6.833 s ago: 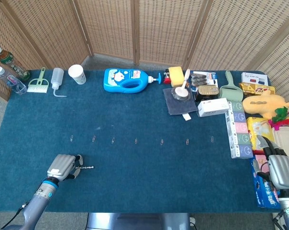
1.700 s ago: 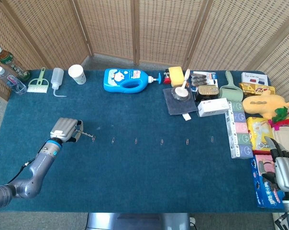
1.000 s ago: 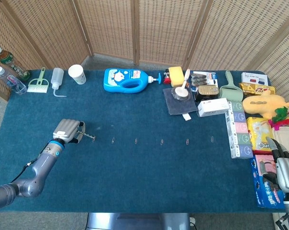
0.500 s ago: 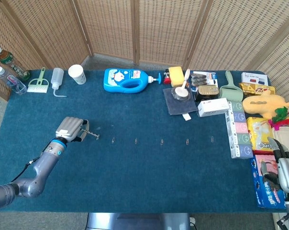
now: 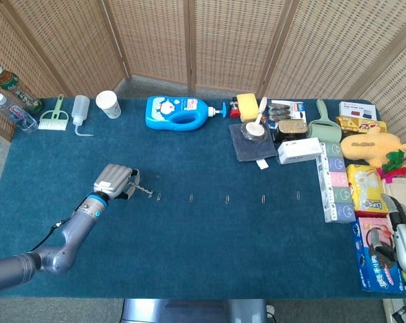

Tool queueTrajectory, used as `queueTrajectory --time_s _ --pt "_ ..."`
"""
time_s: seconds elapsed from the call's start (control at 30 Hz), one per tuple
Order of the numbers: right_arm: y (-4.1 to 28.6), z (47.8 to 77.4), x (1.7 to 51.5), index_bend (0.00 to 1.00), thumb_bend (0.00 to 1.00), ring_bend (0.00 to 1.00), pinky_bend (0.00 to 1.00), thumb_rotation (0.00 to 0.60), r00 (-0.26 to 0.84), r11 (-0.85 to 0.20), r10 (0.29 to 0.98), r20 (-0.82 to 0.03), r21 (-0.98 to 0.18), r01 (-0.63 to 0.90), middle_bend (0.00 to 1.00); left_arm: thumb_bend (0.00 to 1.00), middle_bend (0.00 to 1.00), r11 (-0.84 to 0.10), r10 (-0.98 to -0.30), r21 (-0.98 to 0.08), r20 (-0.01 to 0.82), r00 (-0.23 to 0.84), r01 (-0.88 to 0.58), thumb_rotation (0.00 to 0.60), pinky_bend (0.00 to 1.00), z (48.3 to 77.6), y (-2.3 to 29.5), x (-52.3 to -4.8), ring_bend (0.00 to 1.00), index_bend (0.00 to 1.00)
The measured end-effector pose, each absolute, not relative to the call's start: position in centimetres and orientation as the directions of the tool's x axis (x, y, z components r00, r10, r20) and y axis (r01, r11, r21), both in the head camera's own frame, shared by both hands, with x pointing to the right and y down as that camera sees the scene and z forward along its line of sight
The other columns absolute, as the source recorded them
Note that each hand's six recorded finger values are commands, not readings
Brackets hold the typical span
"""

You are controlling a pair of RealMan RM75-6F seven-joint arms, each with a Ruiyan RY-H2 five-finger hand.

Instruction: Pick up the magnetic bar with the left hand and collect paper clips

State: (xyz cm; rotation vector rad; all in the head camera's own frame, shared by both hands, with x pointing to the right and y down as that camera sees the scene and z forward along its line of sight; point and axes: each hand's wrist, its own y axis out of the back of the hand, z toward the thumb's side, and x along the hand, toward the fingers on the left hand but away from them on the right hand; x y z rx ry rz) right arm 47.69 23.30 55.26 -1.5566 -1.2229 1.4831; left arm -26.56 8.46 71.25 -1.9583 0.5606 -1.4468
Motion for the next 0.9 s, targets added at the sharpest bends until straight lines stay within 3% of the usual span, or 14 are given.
queueTrajectory --time_s 0.6,0.9 --pt "23.9 54.5 48.6 0.0 0.5 0.15 0.25 0.6 -0.097 -0.336 0.929 -0.358 -0.923 0.188 0.15 0.49 1.0 -0.72 -0.64 -0.692 0.691 0.335 0.052 0.6 1.0 72.7 8.8 -23.7 1.0 0.65" --pt "23.5 54.9 48.1 0.0 0.5 0.15 0.25 0.6 -0.08 -0.344 0.928 -0.363 -0.92 0.19 0.15 0.49 1.0 -0.664 -0.714 -0.748 0.633 0.299 -0.003 0.6 1.0 70.2 6.4 -25.9 1.0 0.65"
